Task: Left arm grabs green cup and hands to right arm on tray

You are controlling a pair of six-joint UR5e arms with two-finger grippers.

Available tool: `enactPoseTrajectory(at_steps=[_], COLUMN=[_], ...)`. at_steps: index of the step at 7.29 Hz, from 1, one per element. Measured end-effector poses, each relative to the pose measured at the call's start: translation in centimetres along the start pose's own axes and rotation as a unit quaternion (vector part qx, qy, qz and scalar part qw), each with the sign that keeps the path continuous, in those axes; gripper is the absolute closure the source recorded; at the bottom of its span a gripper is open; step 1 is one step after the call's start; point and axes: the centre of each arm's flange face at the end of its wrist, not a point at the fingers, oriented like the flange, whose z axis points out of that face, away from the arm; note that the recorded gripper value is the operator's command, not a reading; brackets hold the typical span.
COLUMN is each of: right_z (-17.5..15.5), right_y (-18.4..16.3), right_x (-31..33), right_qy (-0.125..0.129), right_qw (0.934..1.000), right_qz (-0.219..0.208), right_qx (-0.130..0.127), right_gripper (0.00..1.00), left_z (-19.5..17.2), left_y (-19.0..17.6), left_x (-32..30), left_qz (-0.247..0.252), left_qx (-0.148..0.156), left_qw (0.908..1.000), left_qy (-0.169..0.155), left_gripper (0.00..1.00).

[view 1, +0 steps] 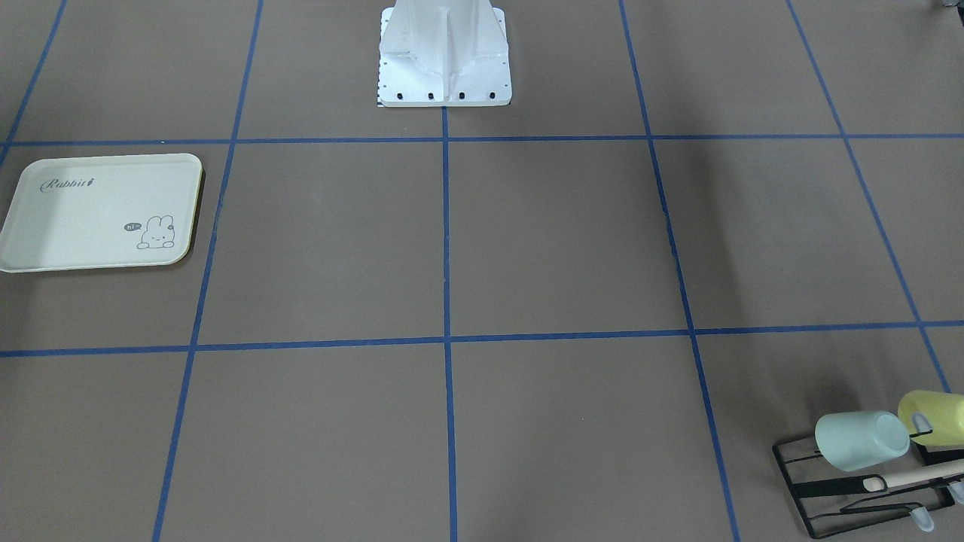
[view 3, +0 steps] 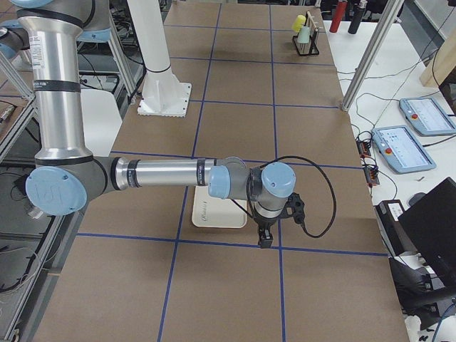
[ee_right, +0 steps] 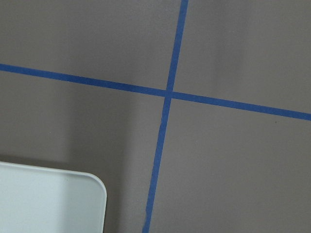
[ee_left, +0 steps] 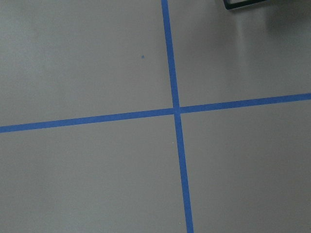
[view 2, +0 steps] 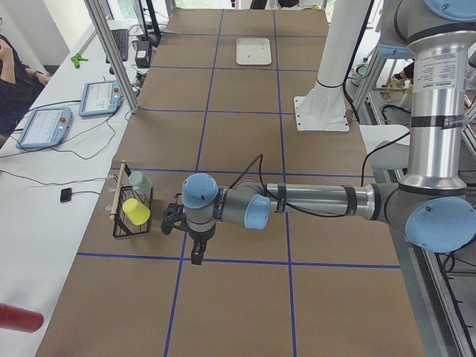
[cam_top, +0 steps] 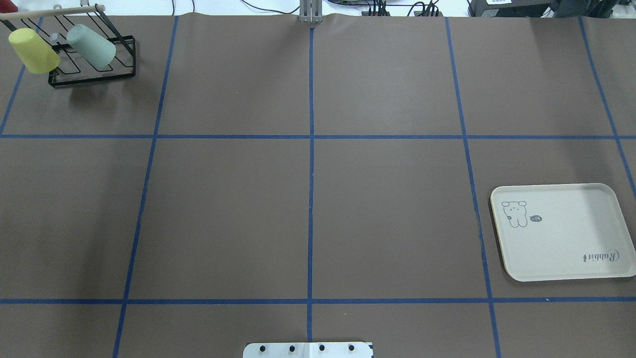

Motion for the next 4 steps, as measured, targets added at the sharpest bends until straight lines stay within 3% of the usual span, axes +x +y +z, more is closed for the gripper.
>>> enactPoseTrajectory(at_steps=[4], right_z=[-0.3], right_y=[-0.1], right_x=[-0.3], right_qy=[-0.001], right_qw=[1.0], right_qz=[-0.002], right_qx=[0.003], right_gripper=[0.0], left_z=[-0.8], left_y=[-1.2], left_x=[0.8], left_qz=[0.004], left_qx=[0.005], left_qw=[1.0], left_qy=[0.001], left_gripper=[0.0])
